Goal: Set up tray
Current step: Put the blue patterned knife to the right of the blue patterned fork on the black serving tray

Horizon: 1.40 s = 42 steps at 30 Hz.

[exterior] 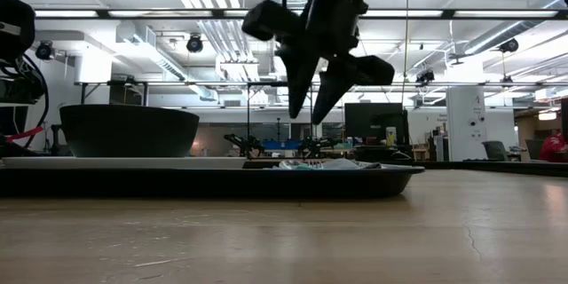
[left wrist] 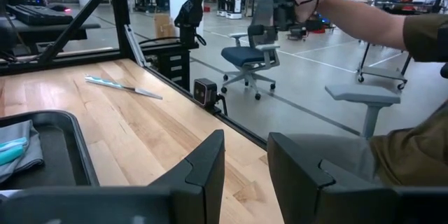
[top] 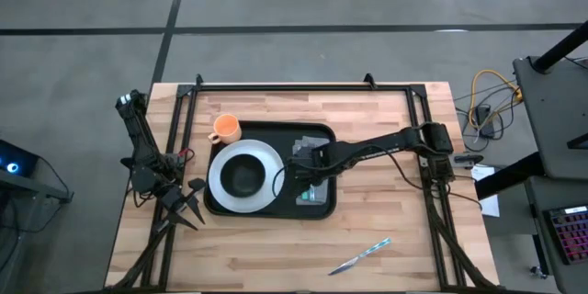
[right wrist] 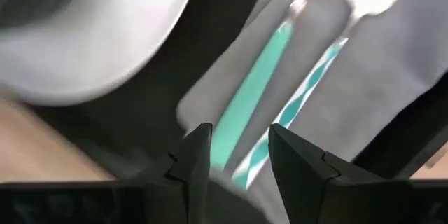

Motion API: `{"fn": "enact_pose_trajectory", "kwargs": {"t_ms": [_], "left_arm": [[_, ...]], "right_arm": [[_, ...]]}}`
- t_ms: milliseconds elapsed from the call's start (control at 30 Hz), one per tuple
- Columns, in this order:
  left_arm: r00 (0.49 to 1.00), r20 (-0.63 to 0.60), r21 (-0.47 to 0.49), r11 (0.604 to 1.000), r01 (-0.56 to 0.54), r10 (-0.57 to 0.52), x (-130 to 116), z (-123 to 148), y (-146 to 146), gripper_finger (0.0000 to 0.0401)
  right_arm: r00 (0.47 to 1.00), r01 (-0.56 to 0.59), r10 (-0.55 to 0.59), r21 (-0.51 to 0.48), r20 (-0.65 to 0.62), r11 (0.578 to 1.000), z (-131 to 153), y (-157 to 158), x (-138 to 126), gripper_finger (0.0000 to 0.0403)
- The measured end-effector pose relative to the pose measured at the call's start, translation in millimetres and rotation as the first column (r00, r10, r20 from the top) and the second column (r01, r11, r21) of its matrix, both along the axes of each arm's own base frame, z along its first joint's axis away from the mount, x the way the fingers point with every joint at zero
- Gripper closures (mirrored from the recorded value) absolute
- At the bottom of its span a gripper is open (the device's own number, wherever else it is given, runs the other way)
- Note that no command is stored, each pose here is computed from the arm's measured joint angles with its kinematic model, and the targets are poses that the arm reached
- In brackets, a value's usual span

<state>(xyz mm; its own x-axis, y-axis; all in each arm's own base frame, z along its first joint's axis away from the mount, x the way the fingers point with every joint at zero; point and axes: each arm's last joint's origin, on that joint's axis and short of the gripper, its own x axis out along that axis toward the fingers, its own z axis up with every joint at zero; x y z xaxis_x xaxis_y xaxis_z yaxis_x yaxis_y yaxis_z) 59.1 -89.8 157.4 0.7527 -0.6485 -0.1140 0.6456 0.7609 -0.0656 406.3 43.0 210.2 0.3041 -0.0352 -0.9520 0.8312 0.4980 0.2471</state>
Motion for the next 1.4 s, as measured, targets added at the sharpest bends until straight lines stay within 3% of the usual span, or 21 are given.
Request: {"fn": "enact_pose_trajectory", "kwargs": {"t_ms": [200,433,633,833,1000,1300,1400], "left_arm": [[1.000,0.000,0.000,1.000,0.000,0.000,0.0,0.0,0.0,0.0310],[1.000,0.000,0.000,1.000,0.001,-0.001,0.0,0.0,0.0,0.0310],[1.000,0.000,0.000,1.000,0.000,0.000,0.0,0.0,0.0,0.0310],[1.000,0.000,0.000,1.000,0.000,0.000,0.0,0.0,0.0,0.0310],[1.000,0.000,0.000,1.000,0.000,0.000,0.0,0.0,0.0,0.0310],[1.000,0.000,0.000,1.000,0.000,0.000,0.0,0.0,0.0,0.0310],[1.000,0.000,0.000,1.000,0.000,0.000,0.0,0.0,0.0,0.0310]], "right_arm": [[0.974,-0.224,0.224,0.086,0.001,0.971,0.6,16.0,-2.2,0.0274],[0.886,-0.459,0.463,0.083,-0.035,0.884,-0.7,46.3,-12.7,0.0285],[0.815,-0.548,0.559,0.106,-0.156,0.829,-3.0,64.7,-30.2,0.0291],[0.739,-0.639,0.647,0.110,-0.186,0.761,-3.4,82.5,-39.6,0.0289],[0.652,-0.730,0.733,0.098,-0.192,0.676,-3.5,102.0,-47.8,0.0285],[0.441,-0.893,0.858,-0.030,-0.263,0.450,-4.1,145.3,-69.1,0.0285],[0.391,-0.917,0.882,-0.029,-0.265,0.398,-4.4,159.6,-77.7,0.0287]]}}
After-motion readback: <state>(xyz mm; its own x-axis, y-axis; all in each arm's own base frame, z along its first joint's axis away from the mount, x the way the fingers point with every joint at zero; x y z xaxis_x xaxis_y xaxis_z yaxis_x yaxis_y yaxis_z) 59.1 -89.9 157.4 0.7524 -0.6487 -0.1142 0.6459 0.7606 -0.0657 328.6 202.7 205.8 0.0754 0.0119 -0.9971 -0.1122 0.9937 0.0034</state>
